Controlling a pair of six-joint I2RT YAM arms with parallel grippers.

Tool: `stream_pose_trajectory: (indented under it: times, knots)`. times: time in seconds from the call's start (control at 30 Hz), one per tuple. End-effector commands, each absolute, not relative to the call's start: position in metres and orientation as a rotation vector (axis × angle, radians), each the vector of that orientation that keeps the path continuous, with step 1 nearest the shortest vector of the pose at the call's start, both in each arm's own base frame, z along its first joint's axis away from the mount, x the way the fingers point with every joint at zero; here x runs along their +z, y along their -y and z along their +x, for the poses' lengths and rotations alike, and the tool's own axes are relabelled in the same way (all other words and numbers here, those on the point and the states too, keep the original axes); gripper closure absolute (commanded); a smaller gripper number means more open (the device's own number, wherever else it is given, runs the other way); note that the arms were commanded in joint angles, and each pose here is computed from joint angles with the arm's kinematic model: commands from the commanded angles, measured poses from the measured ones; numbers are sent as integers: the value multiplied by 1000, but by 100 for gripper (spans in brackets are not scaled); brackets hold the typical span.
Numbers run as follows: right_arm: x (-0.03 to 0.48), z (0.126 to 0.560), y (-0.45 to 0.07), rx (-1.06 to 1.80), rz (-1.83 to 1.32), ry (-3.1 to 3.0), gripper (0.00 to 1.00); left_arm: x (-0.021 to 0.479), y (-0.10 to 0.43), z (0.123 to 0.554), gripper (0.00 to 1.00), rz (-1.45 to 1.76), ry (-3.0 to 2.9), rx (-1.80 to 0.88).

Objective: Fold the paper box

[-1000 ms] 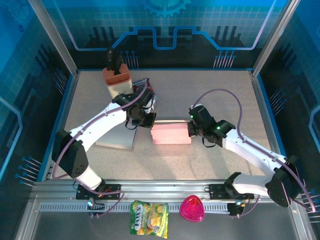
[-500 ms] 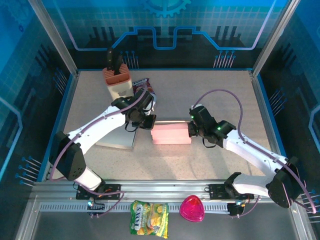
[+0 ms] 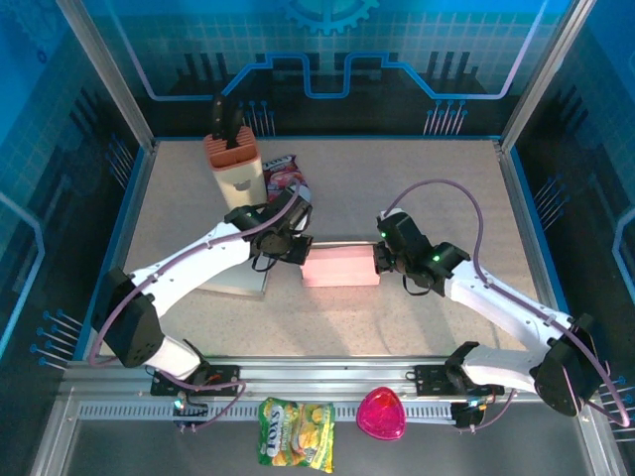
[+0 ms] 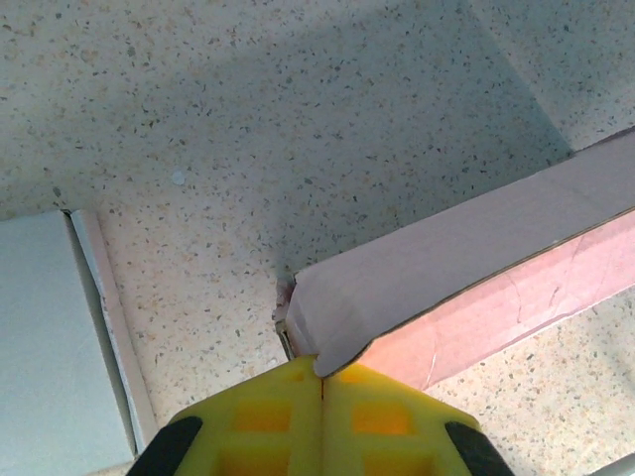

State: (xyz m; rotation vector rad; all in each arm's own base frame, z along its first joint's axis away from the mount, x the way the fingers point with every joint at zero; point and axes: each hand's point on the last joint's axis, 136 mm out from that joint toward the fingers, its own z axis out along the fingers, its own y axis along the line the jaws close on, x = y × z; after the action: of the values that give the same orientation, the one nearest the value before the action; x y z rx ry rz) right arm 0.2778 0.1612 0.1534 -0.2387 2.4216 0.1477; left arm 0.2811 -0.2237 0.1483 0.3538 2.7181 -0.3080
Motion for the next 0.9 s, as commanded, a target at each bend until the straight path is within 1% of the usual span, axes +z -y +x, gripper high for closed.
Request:
stream_pose_trajectory:
  times: [0.0,0.17,0.23,0.37,0.47,0.53,0.67,0.77,0.87]
  knots:
    - [139,261,-161,139,-300,-2481,100,129,208,265,100,332,-2777,-206]
    - [139,258,-159,141,-287,-2498,100,127,209,263,100,321,-2752,-196]
    - [143,257,-159,159,-278,-2494,97,128,209,263,100,310,-2747,-208]
    - [154,252,-161,220,-254,-2479,86,127,213,263,100,295,-2743,-238]
    - [159,247,-163,302,-218,-2480,75,125,215,263,100,281,-2745,-246]
    - [162,244,-165,359,-183,-2483,65,124,216,263,100,269,-2746,-255]
    - [173,239,-166,466,-93,-2475,54,122,217,262,100,257,-2744,-263]
    - [181,235,-159,552,73,-2466,42,122,218,261,100,252,-2742,-270]
    - [185,233,-158,753,297,-2435,33,122,219,260,100,248,-2737,-276]
